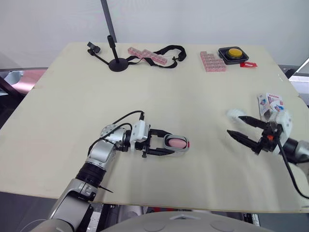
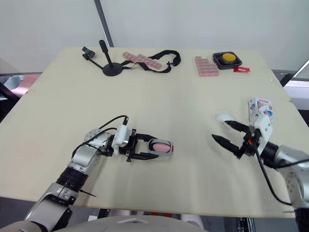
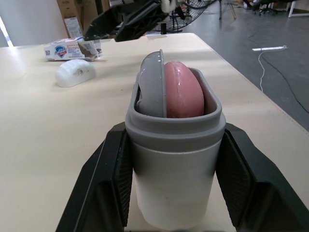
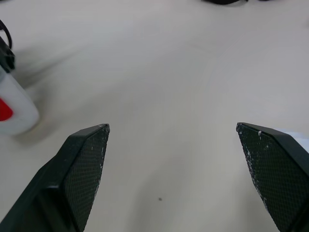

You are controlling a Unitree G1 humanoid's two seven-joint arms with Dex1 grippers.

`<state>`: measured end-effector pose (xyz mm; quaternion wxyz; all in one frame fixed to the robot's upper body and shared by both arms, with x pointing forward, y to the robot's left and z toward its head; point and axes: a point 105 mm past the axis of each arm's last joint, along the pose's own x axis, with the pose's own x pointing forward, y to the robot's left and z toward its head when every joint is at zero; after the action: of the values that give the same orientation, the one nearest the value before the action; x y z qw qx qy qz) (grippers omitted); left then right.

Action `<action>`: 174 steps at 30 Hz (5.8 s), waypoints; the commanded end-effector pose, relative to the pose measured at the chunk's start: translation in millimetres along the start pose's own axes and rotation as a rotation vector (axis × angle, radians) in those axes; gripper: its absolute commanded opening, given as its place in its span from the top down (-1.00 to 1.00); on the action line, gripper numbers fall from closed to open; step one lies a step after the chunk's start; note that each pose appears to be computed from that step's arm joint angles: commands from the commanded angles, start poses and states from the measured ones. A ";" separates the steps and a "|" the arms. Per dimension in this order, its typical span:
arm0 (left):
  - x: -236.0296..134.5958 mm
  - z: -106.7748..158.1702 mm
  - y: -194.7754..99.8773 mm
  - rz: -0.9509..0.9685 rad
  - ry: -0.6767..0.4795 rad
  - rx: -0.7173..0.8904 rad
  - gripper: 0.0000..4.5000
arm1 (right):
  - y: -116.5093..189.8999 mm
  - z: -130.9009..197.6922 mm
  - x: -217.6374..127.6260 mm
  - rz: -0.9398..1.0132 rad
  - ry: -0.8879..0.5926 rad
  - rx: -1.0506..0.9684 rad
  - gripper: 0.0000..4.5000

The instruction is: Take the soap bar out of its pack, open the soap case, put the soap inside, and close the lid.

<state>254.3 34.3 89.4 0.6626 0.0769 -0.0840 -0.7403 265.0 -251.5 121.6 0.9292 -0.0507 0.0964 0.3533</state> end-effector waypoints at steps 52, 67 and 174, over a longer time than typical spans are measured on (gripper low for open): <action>4.8 -1.4 3.1 0.033 0.028 0.017 0.16 | -69.3 -17.5 38.4 -0.096 0.351 -0.048 0.13; 3.6 -1.8 5.8 0.045 0.023 0.011 0.16 | 31.6 70.0 62.8 0.398 0.165 -0.301 0.13; 17.8 -2.4 14.9 0.116 -0.014 -0.009 0.16 | 151.9 40.9 90.2 0.707 0.446 -0.309 0.13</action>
<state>265.8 14.5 90.4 0.6983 0.0590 -0.0898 -0.7077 241.3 -68.7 157.0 0.7041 -0.2414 0.2040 0.6359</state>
